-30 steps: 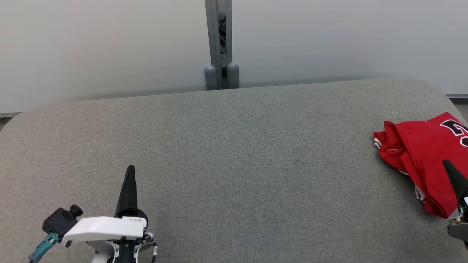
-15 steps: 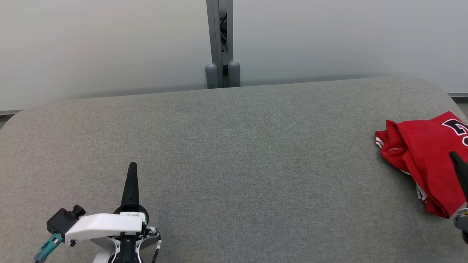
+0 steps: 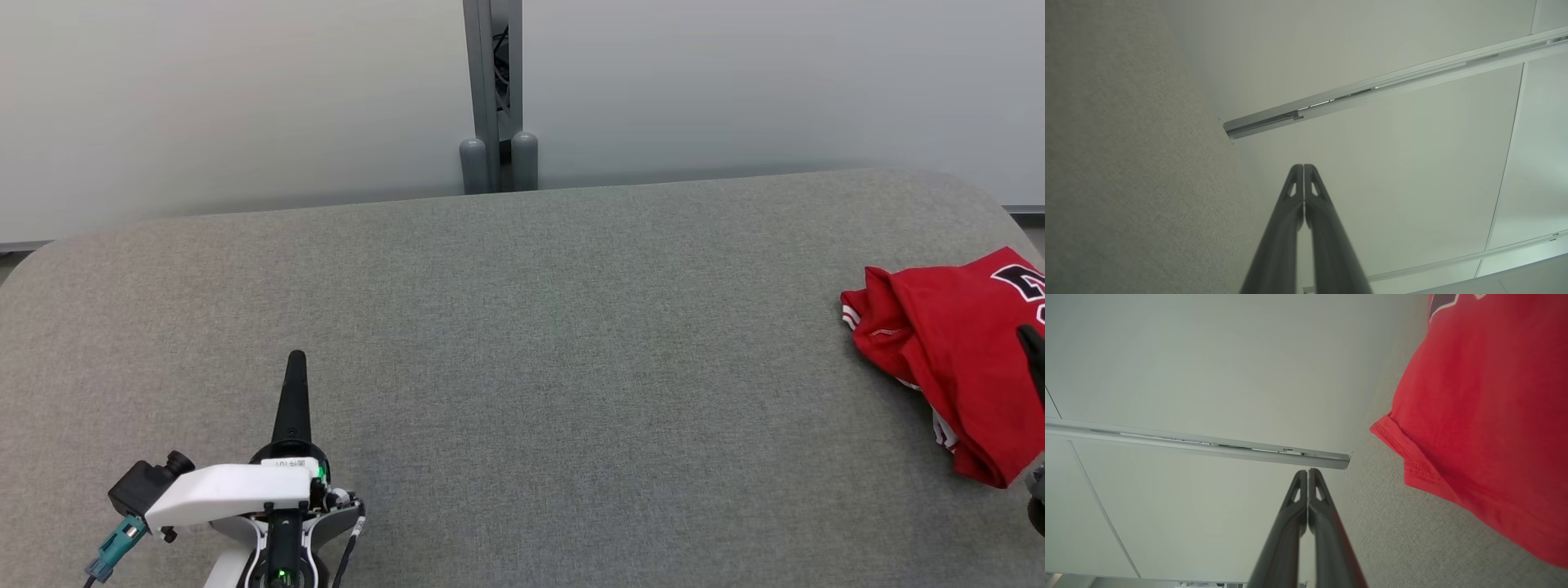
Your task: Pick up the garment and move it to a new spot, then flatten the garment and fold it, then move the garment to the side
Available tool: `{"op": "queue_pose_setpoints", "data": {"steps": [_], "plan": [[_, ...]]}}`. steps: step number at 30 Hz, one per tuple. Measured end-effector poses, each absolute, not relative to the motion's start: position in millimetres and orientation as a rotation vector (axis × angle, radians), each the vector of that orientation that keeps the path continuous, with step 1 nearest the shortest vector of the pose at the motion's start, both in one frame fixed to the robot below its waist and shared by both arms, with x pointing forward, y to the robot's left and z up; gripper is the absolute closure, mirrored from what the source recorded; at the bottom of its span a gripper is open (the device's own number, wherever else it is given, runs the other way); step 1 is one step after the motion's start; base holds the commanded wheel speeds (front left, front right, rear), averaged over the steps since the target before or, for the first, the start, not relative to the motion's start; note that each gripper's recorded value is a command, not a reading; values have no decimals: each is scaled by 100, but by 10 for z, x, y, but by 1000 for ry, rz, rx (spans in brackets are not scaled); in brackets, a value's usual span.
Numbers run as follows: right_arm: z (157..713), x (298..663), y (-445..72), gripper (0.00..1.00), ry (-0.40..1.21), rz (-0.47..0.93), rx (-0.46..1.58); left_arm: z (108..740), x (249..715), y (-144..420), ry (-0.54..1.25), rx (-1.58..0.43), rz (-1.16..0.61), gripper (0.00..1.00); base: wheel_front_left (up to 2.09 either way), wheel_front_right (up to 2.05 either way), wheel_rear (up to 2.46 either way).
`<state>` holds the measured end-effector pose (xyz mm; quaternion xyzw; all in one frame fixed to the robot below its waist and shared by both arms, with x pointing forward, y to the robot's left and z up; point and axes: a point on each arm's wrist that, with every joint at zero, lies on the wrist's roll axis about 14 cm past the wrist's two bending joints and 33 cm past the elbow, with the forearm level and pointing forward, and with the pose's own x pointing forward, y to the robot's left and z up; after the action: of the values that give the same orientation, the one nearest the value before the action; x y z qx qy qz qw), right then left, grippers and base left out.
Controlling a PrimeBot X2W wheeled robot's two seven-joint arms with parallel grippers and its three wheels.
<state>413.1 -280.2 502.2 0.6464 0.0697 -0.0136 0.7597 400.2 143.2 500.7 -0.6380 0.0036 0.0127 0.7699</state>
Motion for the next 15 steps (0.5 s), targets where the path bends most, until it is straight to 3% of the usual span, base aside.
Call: {"op": "queue_pose_setpoints", "data": {"steps": [15], "plan": [[5107, 4192, -2849, 100, 122, 8, 1514, 4996, 4044, 1406, 2, -1494, 48, 100, 0, 0, 0]]}}
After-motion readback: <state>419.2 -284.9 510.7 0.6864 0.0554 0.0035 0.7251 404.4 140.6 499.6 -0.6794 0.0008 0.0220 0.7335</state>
